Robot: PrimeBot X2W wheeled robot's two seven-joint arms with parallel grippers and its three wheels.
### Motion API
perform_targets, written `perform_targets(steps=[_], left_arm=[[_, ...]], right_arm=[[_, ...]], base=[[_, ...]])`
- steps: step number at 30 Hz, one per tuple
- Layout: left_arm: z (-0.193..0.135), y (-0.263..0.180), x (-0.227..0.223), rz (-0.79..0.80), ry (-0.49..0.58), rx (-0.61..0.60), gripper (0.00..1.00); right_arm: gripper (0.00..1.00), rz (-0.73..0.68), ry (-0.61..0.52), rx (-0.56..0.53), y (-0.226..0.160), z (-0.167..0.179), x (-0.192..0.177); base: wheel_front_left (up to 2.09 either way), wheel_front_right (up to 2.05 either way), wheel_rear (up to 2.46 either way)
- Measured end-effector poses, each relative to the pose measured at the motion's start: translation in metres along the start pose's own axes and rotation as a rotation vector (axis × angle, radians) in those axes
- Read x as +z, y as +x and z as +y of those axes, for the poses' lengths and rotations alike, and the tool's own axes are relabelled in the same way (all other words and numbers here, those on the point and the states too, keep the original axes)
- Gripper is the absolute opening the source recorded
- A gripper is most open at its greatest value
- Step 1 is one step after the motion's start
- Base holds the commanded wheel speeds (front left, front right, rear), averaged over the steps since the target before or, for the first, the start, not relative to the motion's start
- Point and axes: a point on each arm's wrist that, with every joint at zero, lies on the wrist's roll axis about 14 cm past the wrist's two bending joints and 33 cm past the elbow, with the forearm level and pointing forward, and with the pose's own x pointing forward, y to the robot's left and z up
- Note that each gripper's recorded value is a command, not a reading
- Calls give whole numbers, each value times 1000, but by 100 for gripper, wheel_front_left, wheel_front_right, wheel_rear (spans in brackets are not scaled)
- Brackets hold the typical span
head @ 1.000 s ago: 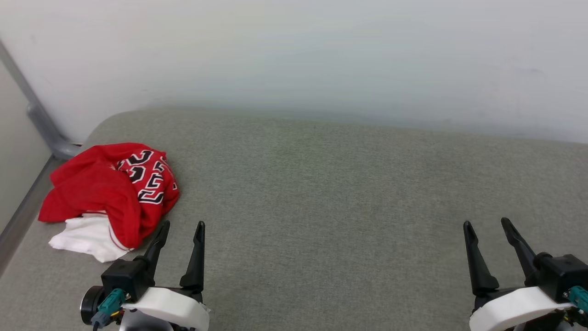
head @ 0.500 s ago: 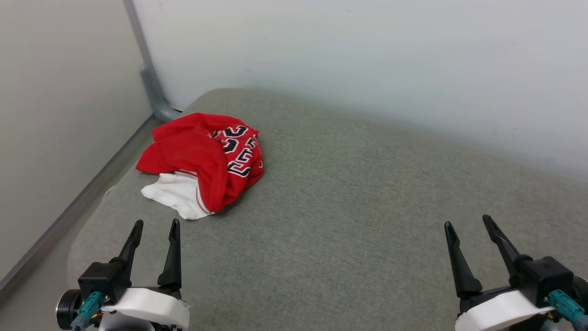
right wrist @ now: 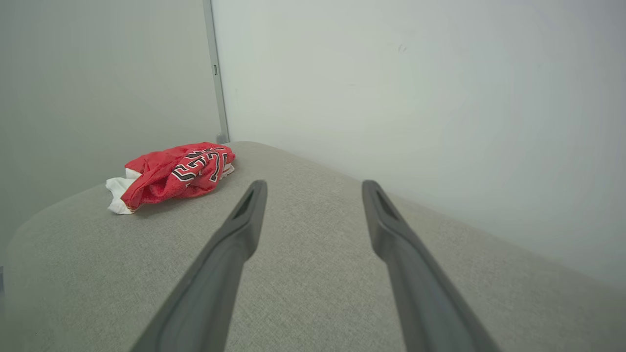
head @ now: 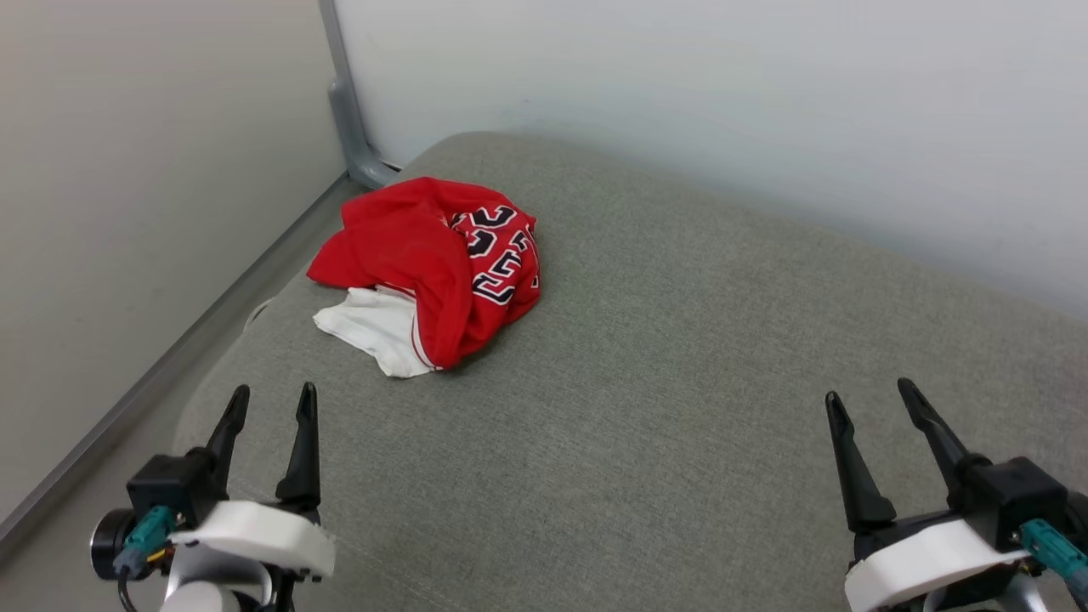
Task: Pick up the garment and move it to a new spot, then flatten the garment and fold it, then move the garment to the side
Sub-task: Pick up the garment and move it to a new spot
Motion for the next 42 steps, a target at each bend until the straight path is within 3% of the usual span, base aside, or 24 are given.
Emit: perform_targets(steps=[9, 15, 23, 29, 34, 35, 36, 38, 42], left_arm=[[-21, 85, 9, 53, -24, -70, 100], [-48, 149, -4, 176, -9, -172, 100], [-58, 190, -89, 584, 4, -205, 100], [-55, 183, -159, 931, 29, -185, 100], [-54, 176, -188, 1103, 64, -176, 100], [-55, 176, -191, 1120, 62, -176, 79], [-56, 176, -194, 1129, 59, -174, 79], [-58, 176, -195, 1135, 57, -176, 0], [-61, 179, -189, 1067, 57, -181, 0]], right_arm=[[100, 47, -20, -66, 15, -32, -18], [100, 94, -41, -133, 22, -63, -39], [100, 159, -55, -227, 24, -105, -76], [100, 230, -35, -286, 12, -128, -109], [100, 252, -32, -319, 4, -140, -118], [100, 256, -32, -325, 3, -141, -119], [100, 259, -32, -329, 1, -143, -120], [100, 258, -32, -337, 0, -145, -119], [100, 241, -42, -346, -2, -147, -109]], base=[[0, 0, 0], [0, 0, 0], [0, 0, 0], [0, 0, 0], [0, 0, 0], [0, 0, 0], [0, 0, 0], [0, 0, 0], [0, 0, 0]])
